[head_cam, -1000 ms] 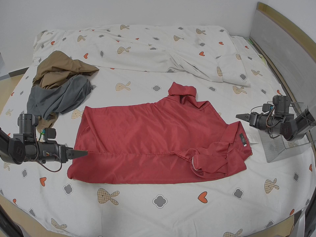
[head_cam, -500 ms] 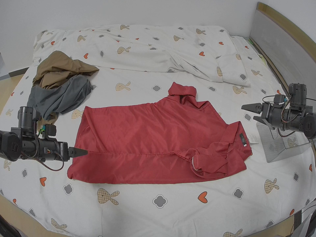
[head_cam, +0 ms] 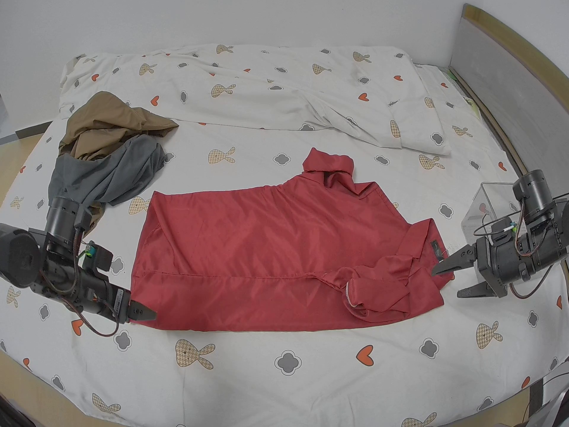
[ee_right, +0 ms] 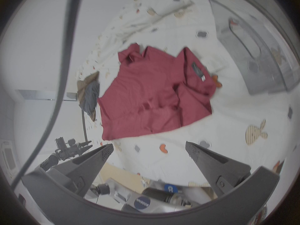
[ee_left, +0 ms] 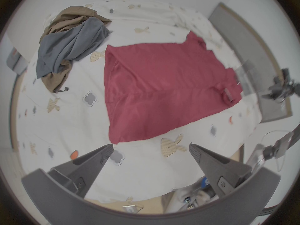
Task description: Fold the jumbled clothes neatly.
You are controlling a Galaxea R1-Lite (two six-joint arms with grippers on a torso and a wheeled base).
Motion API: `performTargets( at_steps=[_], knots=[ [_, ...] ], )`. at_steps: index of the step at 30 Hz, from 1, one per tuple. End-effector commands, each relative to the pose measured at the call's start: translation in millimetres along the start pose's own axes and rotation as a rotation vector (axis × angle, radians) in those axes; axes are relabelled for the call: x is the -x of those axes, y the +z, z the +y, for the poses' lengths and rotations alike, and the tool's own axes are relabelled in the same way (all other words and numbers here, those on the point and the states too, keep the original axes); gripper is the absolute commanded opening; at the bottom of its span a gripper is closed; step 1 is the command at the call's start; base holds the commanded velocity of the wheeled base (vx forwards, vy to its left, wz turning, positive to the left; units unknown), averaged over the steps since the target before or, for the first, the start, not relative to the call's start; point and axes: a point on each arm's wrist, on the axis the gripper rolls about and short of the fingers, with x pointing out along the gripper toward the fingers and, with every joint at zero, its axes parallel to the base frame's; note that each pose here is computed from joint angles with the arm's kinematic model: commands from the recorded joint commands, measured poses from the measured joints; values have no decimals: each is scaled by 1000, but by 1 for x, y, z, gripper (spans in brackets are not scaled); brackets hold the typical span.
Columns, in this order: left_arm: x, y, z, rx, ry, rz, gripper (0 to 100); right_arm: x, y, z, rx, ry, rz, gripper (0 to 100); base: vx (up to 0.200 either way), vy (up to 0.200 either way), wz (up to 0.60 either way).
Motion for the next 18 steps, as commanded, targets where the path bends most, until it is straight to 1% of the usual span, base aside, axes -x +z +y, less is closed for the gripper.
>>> performTargets(
  at_steps=[1,3,4,5,7,8,9,10,12,14,15,16,17,18],
  knots=[
    [-35,-35,-27,-161,30,90,100,-28,-9,-12,-135,-51,134,100,0,0,0],
    [-42,-42,-31,-195,47,39,100,-42,-8,-18,-224,-77,169,100,0,0,0],
    [-44,-45,-33,-211,74,17,100,-48,-6,-21,-268,-89,178,100,0,0,0],
    [-48,-48,-35,-223,111,11,100,-52,-4,-25,-293,-92,167,100,0,0,0],
    [-56,-54,-38,-241,184,15,100,-59,-2,-34,-290,-85,122,100,0,0,0],
    [-56,-54,-38,-241,184,15,100,-59,-2,-34,-290,-85,122,100,0,0,0],
    [-63,-64,-41,-257,232,14,100,-67,-5,-48,-256,-51,35,100,0,0,0],
    [-65,-69,-42,-266,230,6,100,-70,-10,-53,-226,-25,-12,100,0,0,0],
    [-69,-75,-45,-283,223,-15,100,-75,-21,-60,-181,13,-73,100,0,0,0],
    [-77,-81,-49,-304,220,-47,100,-77,-38,-64,-106,82,-148,100,0,0,0],
    [-77,-81,-50,-305,221,-52,100,-77,-40,-65,-99,88,-153,100,0,0,0],
    [-81,-83,-51,-316,234,-74,100,-76,-52,-67,-46,123,-196,100,0,0,0],
    [-84,-83,-51,-326,251,-78,100,-75,-56,-66,3,146,-229,100,0,0,0],
    [-86,-83,-51,-337,274,-84,100,-72,-58,-65,81,170,-274,100,0,0,0]
  ],
)
